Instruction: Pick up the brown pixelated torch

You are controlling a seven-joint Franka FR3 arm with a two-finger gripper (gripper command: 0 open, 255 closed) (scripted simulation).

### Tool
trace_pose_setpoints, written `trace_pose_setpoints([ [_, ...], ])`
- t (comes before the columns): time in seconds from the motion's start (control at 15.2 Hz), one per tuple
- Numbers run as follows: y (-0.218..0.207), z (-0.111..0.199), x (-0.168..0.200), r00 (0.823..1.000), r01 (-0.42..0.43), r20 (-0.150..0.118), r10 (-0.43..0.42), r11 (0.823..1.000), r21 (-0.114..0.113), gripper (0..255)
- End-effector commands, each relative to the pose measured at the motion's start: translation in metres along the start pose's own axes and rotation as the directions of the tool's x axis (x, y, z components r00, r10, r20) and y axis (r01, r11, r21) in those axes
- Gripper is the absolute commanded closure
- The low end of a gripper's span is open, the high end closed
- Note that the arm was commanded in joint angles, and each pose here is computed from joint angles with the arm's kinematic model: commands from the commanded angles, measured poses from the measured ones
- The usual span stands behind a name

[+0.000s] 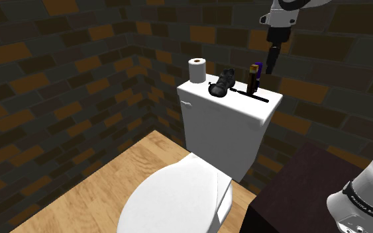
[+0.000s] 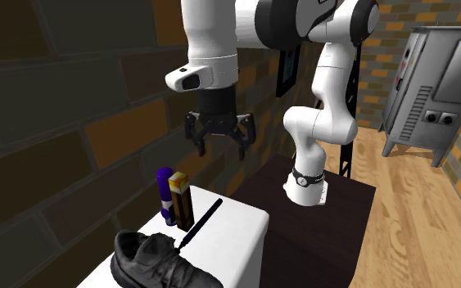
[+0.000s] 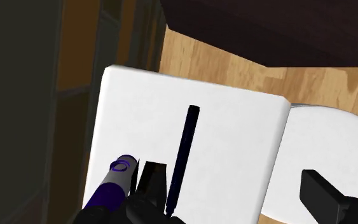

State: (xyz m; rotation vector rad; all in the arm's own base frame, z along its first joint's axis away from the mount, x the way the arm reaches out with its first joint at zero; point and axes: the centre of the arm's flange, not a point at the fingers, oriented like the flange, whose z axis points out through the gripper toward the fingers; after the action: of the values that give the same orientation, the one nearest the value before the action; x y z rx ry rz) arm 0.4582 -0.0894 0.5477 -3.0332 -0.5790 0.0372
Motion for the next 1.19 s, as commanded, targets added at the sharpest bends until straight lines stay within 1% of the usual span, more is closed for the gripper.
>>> trace_pose_setpoints([
  [0.0, 0.017, 0.002, 0.023, 0.999, 0.054, 0.003, -0.053, 0.998, -0.012, 0],
  [0.2, 0.041, 0.003, 0.053, 0.992, 0.128, 0.007, -0.128, 0.991, -0.029, 0],
  [0.4, 0.062, 0.004, 0.085, 0.979, 0.202, 0.013, -0.202, 0.978, -0.045, 0],
  [0.46, 0.064, 0.004, 0.088, 0.978, 0.21, 0.014, -0.21, 0.977, -0.047, 0],
  [0.92, 0.066, 0.044, 0.089, 0.978, 0.21, 0.014, -0.21, 0.977, -0.047, 0],
  [1.06, 0.066, 0.044, 0.089, 0.978, 0.21, 0.014, -0.21, 0.977, -0.047, 0],
  [1.12, 0.065, 0.044, 0.089, 0.978, 0.21, 0.013, -0.21, 0.977, -0.047, 255],
])
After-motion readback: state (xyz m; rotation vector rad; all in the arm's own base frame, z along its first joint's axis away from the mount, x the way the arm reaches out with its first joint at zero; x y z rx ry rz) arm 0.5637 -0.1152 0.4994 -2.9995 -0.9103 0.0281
